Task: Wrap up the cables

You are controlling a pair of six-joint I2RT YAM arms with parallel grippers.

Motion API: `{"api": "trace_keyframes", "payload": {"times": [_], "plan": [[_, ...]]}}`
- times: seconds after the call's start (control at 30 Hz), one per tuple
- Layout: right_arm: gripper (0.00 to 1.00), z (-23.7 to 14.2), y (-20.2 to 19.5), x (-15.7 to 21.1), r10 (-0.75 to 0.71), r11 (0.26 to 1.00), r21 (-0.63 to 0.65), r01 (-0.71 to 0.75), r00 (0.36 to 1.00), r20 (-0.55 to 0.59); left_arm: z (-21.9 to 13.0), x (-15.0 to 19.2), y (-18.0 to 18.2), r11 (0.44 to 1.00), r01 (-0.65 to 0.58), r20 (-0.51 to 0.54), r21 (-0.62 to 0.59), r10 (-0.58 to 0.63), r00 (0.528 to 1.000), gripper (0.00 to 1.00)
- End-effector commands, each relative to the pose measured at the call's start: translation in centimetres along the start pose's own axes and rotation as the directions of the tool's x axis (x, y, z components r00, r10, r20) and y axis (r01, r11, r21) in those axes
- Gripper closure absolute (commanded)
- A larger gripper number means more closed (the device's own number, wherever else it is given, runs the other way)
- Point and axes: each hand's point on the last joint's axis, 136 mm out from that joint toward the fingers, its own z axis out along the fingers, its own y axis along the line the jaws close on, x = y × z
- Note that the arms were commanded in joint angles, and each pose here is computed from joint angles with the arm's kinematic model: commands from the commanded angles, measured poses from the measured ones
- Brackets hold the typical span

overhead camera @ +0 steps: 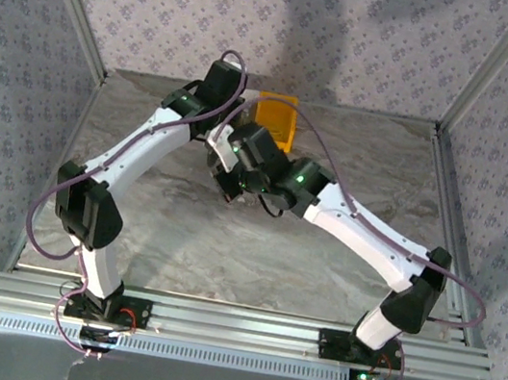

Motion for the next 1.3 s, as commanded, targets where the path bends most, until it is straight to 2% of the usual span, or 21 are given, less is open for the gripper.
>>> {"api": "trace_keyframes", "payload": {"times": [0.0,0.17,0.33,0.53,0.63,0.9,1.03,1.13,1.27], "plan": [[1.00,-6.5,-1.4,-4.8,-0.113,0.993,0.037,0.109,0.984,0.135,-1.7,-1.6,1.0,0.999,0.010,0.091,-0.036,-0.006,0.996,1.00],[1.00,-9.6,-6.3,-8.0,-0.095,0.994,0.082,0.078,0.965,0.244,-3.3,1.6,0.0,0.998,-0.061,0.028,0.028,0.061,0.998,1.00],[1.00,-11.6,-12.7,-8.8,0.007,0.996,0.085,-0.037,0.943,0.332,-6.0,4.7,-1.0,0.979,-0.137,-0.004,0.150,0.139,0.990,1.00],[1.00,-10.3,-19.2,-7.6,0.143,0.989,-0.013,-0.147,0.934,0.327,-9.9,8.2,-4.2,0.883,-0.334,0.004,0.328,0.353,0.936,1.00],[1.00,-8.6,-21.4,-6.5,0.207,0.978,-0.068,-0.196,0.935,0.289,-11.5,9.8,-4.8,0.832,-0.415,0.016,0.368,0.440,0.898,1.00],[1.00,-5.2,-25.0,-1.4,0.404,0.905,-0.224,-0.361,0.895,0.189,-16.7,8.1,-4.4,0.769,-0.516,0.214,0.377,0.470,0.857,1.00],[1.00,-4.3,-26.0,1.3,0.493,0.854,-0.275,-0.442,0.856,0.156,-19.4,5.9,-5.0,0.734,-0.549,0.331,0.399,0.443,0.833,1.00],[1.00,-3.5,-26.4,2.3,0.539,0.812,-0.350,-0.467,0.830,0.144,-21.3,5.1,-6.2,0.675,-0.583,0.410,0.452,0.423,0.808,1.00],[1.00,-2.4,-25.2,3.7,0.582,0.720,-0.507,-0.473,0.810,0.071,-24.1,3.8,-7.6,0.598,-0.625,0.522,0.501,0.367,0.770,1.00]]}}
